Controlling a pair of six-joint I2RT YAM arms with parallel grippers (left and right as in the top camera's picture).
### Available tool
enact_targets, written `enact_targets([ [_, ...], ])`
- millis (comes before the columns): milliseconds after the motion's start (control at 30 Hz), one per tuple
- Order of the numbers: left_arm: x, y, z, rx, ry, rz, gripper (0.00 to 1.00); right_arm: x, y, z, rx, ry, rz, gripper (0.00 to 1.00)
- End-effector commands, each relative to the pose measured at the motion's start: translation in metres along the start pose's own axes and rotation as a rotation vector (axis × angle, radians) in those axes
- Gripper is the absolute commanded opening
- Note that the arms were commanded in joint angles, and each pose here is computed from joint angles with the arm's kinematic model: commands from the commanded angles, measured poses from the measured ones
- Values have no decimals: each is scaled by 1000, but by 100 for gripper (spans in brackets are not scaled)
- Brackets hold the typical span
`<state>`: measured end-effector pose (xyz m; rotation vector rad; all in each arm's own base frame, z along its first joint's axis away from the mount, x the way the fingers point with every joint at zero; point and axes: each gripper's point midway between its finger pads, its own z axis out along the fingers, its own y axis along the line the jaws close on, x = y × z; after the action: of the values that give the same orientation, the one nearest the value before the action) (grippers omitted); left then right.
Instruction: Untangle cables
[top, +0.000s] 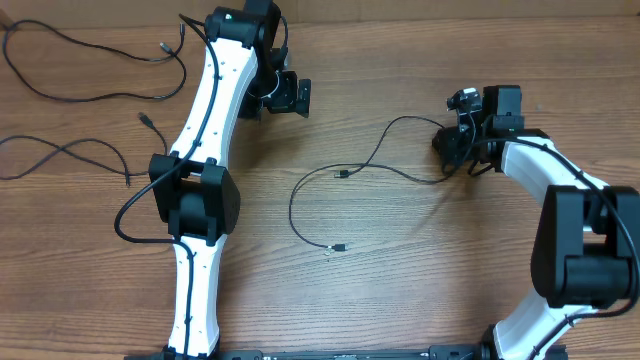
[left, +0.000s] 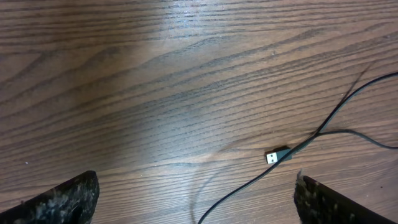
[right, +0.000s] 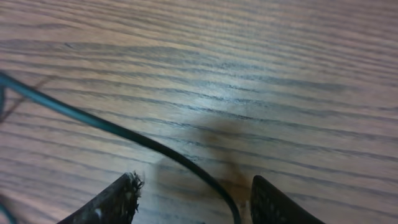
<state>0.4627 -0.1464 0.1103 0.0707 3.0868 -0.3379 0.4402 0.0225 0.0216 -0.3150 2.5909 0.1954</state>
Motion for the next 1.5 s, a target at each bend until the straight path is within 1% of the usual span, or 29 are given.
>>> enact_targets([
  [0,-2,-4,-2,15,-8,-9,100,16,2,18,-19,43,6,35],
  [33,-2,-4,-2,16,-8,-9,100,15,2,18,-18,40,7,25],
  [67,-2,-4,-2,16,-8,-10,100,12,1,17,-17,33,6,19],
  [100,-2,-5,-2,22,-7,-13,100,5,1,12,-14,22,4,10],
  [133,-2,-6,-2,28,-6,-16,100,-1,1,8,-13,15,3,5],
  [167,-2,-8,-2,37,-5,-17,100,-6,1,3,-11,8,10,4],
  [233,-1,-13,-2,68,1,-16,100,-26,0,-14,-5,-26,69,4],
  [300,1,-22,-3,118,12,-11,100,-44,0,-32,-5,-59,170,4],
  [333,2,-26,-3,143,15,0,98,-53,3,-43,-18,-75,226,3],
  [367,3,-33,-5,183,19,28,94,-63,10,-55,-55,-87,296,4],
  [400,4,-42,-7,244,23,73,93,-70,16,-65,-92,-94,351,4],
  [433,7,-55,-13,326,26,128,94,-78,28,-78,-157,-97,433,4],
  [467,9,-64,-19,396,24,166,96,-84,38,-87,-215,-98,478,4],
  [500,9,-75,-29,486,15,199,98,-92,55,-103,-318,-96,527,4],
  [533,8,-83,-48,577,-12,229,100,-103,82,-126,-491,-88,586,4],
  [667,12,-90,-93,660,-87,324,96,-121,125,-173,-821,-25,721,4],
  [733,20,-94,-118,661,-142,413,93,-125,132,-182,-886,25,808,4],
  [767,21,-95,-123,642,-157,425,92,-125,133,-182,-892,39,837,4],
  [800,23,-98,-131,631,-177,449,93,-126,133,-182,-896,70,906,4],
  [867,32,-107,-145,613,-220,532,92,-127,133,-183,-903,107,984,4],
  [900,40,-114,-156,579,-247,578,93,-130,135,-188,-933,121,1004,4],
  [967,48,-122,-165,558,-263,612,94,-136,142,-198,-998,142,1003,4],
  [1067,62,-140,-171,551,-266,665,93,-144,152,-213,-1088,181,1002,4],
  [1133,72,-157,-169,563,-250,703,93,-156,160,-222,-1131,197,1031,4],
  [1200,76,-163,-165,549,-239,722,94,-166,163,-228,-1155,191,1049,4],
  [1267,79,-167,-157,485,-234,760,96,-186,160,-239,-1191,143,1095,4],
  [1367,84,-174,-155,484,-237,817,100,-202,154,-249,-1218,94,1151,4],
  [1400,86,-177,-155,484,-243,850,100,-210,152,-258,-1249,70,1163,4],
  [1467,82,-179,-155,477,-263,865,100,-216,153,-266,-1278,55,1166,4],
])
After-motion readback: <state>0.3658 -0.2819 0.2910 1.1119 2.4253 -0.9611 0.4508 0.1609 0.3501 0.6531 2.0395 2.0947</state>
